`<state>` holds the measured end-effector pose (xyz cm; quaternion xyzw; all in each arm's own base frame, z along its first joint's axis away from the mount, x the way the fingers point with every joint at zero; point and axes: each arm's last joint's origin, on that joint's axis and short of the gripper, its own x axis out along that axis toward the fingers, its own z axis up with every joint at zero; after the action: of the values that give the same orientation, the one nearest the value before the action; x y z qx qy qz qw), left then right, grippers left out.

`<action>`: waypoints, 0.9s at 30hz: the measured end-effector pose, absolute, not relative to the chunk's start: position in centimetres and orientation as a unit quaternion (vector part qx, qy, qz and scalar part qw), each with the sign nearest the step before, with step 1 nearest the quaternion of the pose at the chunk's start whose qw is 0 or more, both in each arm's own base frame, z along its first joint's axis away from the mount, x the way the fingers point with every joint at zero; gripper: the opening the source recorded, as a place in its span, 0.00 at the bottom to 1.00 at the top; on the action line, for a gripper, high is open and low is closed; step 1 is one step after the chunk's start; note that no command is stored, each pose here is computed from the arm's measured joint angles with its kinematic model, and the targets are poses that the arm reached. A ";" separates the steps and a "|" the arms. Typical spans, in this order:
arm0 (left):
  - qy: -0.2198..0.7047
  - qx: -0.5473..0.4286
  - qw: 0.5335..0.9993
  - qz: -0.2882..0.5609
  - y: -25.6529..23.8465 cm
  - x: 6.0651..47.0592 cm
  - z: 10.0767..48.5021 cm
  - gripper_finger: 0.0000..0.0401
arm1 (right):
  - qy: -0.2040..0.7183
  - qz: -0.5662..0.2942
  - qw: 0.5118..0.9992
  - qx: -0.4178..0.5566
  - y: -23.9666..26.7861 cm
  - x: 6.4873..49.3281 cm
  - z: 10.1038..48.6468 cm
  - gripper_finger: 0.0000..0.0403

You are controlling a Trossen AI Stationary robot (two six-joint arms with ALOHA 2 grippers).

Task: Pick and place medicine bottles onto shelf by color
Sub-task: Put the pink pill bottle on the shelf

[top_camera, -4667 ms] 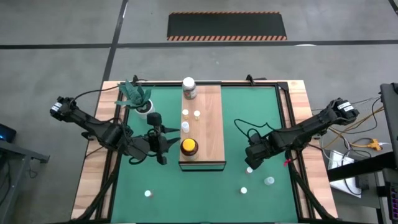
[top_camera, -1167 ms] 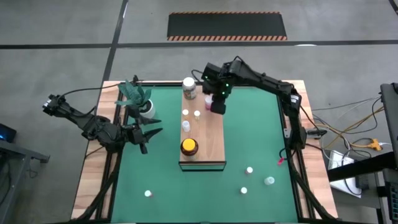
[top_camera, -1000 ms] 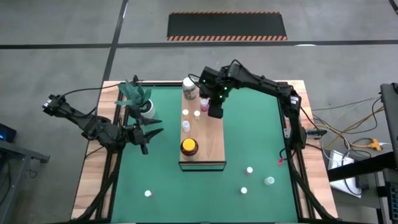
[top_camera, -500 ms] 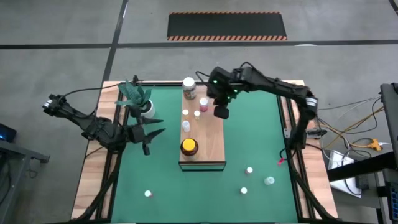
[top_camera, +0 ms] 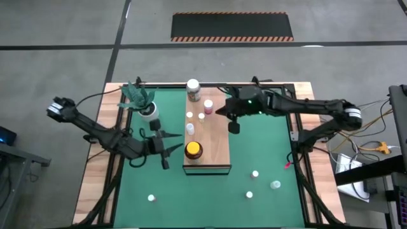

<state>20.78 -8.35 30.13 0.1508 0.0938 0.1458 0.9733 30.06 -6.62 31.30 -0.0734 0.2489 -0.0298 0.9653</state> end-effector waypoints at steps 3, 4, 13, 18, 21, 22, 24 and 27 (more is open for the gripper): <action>0.094 0.151 0.973 0.146 -8.8 21.7 29.6 0.33 | 0.217 -0.035 0.973 -0.069 -6.3 29.1 30.6 0.02; 0.091 0.149 0.974 0.146 -8.9 21.9 29.5 0.33 | 0.213 -0.037 0.974 -0.064 -6.3 28.8 30.3 0.02; 0.082 0.146 0.975 0.148 -9.2 22.5 29.2 0.33 | 0.197 -0.038 0.978 -0.064 -6.0 27.5 28.3 0.02; 0.077 0.142 0.976 0.149 -9.2 22.5 29.4 0.33 | 0.202 -0.033 0.975 -0.082 -6.0 27.7 27.4 0.02; 0.075 0.139 0.976 0.149 -9.2 22.5 29.4 0.33 | 0.205 -0.033 0.975 -0.082 -6.0 27.8 27.1 0.02; 0.075 0.139 0.976 0.149 -9.2 22.5 29.4 0.33 | 0.207 -0.033 0.974 -0.082 -6.0 27.9 27.0 0.02; 0.075 0.138 0.976 0.149 -9.2 22.5 29.4 0.33 | 0.211 -0.031 0.973 -0.084 -6.1 28.0 26.8 0.02; 0.074 0.136 0.977 0.150 -9.2 22.5 29.2 0.33 | 0.213 -0.029 0.972 -0.093 -6.1 28.0 26.7 0.02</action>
<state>22.51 -9.20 29.24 0.1360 0.0742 0.1495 0.9765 27.96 -6.06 26.74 -0.0929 0.2133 -0.0290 0.9721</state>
